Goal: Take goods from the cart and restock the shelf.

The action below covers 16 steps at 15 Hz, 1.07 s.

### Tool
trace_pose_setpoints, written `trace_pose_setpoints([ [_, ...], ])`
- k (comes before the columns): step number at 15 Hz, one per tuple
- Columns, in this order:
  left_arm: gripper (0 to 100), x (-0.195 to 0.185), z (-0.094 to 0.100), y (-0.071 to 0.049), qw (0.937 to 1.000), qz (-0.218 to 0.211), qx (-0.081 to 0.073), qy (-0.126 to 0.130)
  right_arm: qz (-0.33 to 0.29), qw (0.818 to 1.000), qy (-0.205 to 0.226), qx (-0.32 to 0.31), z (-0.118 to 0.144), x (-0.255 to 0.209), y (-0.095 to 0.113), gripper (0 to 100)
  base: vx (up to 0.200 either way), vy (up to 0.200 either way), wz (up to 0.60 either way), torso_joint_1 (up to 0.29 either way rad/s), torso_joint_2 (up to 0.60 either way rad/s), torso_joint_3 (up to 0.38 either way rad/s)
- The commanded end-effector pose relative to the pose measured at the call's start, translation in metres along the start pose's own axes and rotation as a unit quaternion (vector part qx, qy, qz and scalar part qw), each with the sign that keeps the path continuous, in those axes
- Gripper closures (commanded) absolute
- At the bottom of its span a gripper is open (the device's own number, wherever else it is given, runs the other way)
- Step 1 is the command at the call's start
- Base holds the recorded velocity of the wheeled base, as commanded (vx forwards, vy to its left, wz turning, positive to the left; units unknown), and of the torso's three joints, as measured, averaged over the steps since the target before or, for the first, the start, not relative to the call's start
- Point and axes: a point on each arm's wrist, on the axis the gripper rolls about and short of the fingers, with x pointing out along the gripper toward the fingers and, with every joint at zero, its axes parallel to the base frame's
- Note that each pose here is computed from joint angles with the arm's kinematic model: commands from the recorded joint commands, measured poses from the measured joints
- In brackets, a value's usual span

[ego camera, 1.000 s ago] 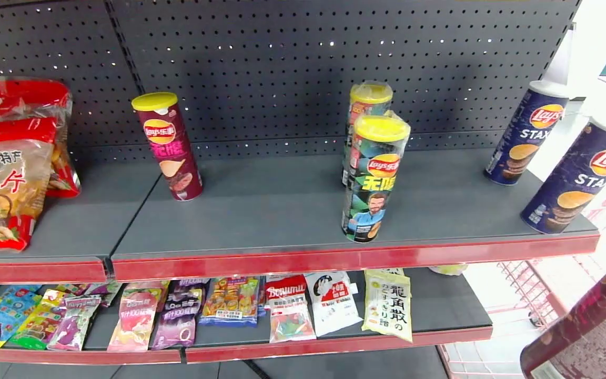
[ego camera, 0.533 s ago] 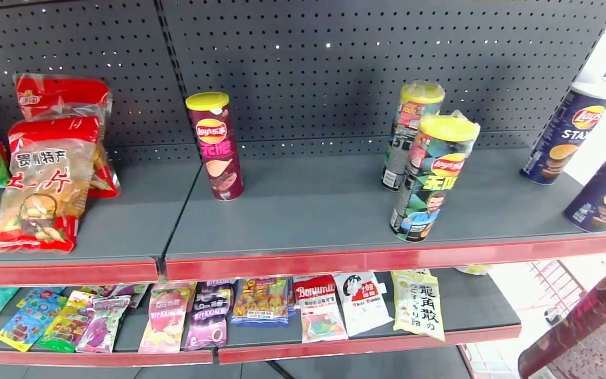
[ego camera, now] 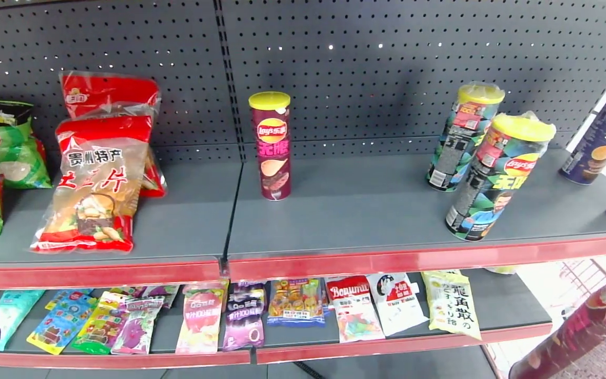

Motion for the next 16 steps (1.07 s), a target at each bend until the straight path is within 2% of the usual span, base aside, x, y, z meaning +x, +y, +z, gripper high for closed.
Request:
trace_pose_setpoints([
  [1, 0, 0.0003, 0.0000, -0.0001, 1.0000, 0.000, 0.000, 0.001, 0.001, 1.000, 0.004, 0.001, -0.0019, 0.0012, -0.0001, 100, 0.000, 0.200, 0.00, 0.002, 0.01, -0.002],
  [5, 0, 0.0007, -0.0003, -0.0003, 1.0000, -0.001, 0.002, 0.002, 0.003, 1.000, 0.009, 0.003, -0.0048, 0.0021, 0.0000, 100, 0.000, 0.200, 0.00, 0.001, 0.00, 0.005],
  [7, 0, 0.0008, -0.0007, -0.0004, 0.9998, -0.001, 0.019, 0.003, 0.003, 1.000, 0.010, 0.004, -0.0052, 0.0022, 0.0000, 100, 0.000, 0.100, 0.00, 0.004, 0.00, 0.001],
  [8, 0, 0.0007, -0.0012, -0.0005, 0.9994, -0.001, 0.035, 0.003, 0.003, 1.000, 0.010, 0.004, -0.0052, 0.0022, 0.0000, 100, 0.000, 0.000, 0.00, 0.000, 0.00, 0.000],
  [10, 0, 0.0008, -0.0015, -0.0007, 0.9994, -0.001, 0.035, 0.003, 0.003, 1.000, 0.011, 0.003, -0.0056, 0.0023, 0.0001, 100, 0.000, 0.000, 0.00, 0.000, 0.00, 0.000],
  [13, 0, 0.0007, -0.0012, -0.0005, 0.9994, 0.001, 0.035, 0.003, 0.003, 1.000, 0.009, 0.002, -0.0052, 0.0019, 0.0002, 100, 0.200, 0.000, 0.00, -0.006, 0.00, 0.002],
  [16, 0, -0.0006, 0.0001, -0.0002, 0.9993, -0.007, 0.036, -0.005, 0.003, 1.000, 0.008, 0.001, -0.0044, 0.0016, 0.0002, 100, 0.000, 0.000, 0.00, 0.000, 0.00, 0.000],
])
